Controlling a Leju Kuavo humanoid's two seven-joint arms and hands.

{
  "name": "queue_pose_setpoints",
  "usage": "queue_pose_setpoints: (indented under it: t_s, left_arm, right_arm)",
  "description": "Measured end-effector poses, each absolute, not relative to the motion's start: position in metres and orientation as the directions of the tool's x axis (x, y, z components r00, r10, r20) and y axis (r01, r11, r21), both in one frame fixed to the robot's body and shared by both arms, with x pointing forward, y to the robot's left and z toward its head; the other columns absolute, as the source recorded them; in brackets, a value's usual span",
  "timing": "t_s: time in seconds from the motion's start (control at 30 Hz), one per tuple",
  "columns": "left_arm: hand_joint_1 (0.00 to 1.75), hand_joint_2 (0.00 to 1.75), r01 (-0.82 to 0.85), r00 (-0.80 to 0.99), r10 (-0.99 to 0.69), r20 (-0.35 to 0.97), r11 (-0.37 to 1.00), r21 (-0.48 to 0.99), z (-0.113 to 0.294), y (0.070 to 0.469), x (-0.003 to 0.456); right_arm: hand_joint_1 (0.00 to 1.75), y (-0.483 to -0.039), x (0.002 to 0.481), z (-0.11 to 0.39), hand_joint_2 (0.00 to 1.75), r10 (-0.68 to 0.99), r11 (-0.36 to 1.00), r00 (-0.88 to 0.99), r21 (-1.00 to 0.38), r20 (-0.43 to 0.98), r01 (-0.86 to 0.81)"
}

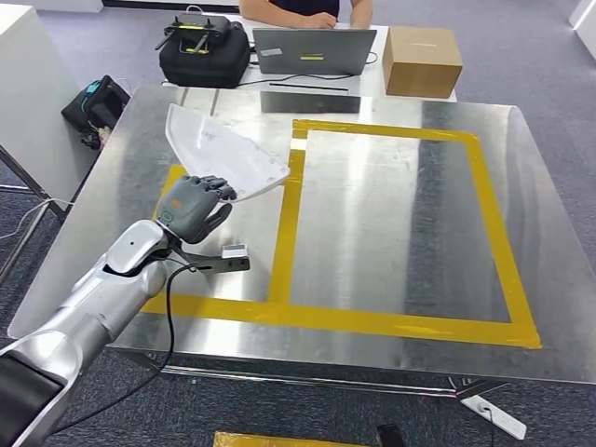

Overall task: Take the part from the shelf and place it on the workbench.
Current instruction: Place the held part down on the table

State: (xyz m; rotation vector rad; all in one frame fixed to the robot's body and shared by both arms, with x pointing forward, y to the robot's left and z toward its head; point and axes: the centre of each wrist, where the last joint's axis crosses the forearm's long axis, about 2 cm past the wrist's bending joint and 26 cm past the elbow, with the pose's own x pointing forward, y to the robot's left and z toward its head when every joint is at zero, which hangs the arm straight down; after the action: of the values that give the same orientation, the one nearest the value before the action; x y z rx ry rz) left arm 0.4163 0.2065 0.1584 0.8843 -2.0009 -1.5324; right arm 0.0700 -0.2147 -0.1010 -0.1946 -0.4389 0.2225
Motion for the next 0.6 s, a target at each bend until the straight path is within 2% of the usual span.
queue_pose_setpoints:
  t_s: [0.27, 0.6]
  left_arm:
    - [1.75, 1.75, -0.178, -0.615, -0.789, -0.004, 0.133, 0.975, 0.152, 0.227, 0.422]
    - [1.75, 1.75, -0.165, -0.601, -0.799, -0.023, 0.096, 0.982, 0.147, 0.233, 0.423]
  right_arm:
    - [0.0, -0.215, 0.07, -0.101, 0.0, 0.253, 0.958, 0.882, -0.233, 0.398, -0.17]
    - [0.0, -0.215, 0.07, -0.101, 0.0, 0.252, 0.959, 0.882, -0.226, 0.397, -0.172]
